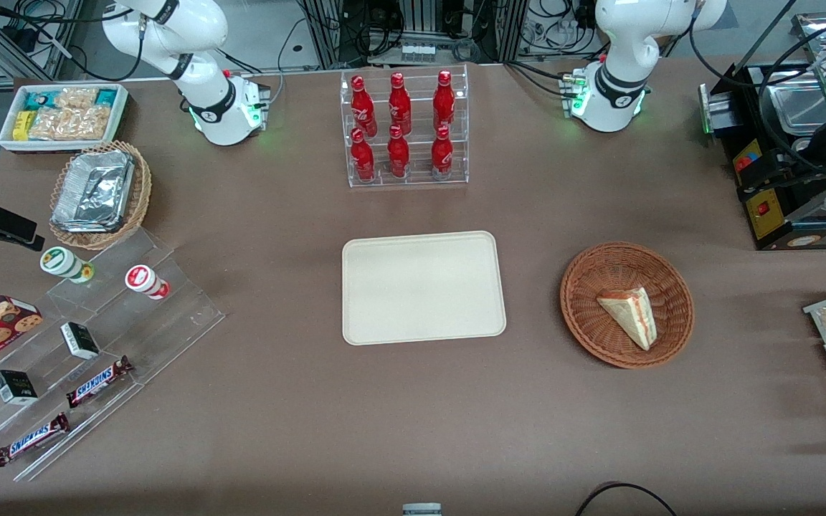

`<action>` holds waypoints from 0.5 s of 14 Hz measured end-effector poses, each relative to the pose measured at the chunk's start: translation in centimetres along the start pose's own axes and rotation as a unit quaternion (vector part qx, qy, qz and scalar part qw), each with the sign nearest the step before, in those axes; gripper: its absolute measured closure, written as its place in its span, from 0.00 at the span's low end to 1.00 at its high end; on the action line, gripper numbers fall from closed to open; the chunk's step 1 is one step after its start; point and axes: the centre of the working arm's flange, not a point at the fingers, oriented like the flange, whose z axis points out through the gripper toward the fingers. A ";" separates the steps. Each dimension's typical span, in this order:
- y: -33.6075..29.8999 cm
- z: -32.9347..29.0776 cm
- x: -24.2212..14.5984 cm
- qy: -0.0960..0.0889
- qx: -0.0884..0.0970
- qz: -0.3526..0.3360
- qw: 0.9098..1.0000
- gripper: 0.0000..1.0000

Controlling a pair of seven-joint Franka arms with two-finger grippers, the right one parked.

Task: Place sandwich from basket to tray
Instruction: 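Move the left gripper over the sandwich in the wicker basket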

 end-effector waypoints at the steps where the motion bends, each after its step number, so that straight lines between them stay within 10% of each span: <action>1: 0.0 0.0 0.0 0.001 0.000 0.000 1.000 0.00; 7: 0.8 3.4 2.3 0.029 -0.001 -0.010 1.000 0.00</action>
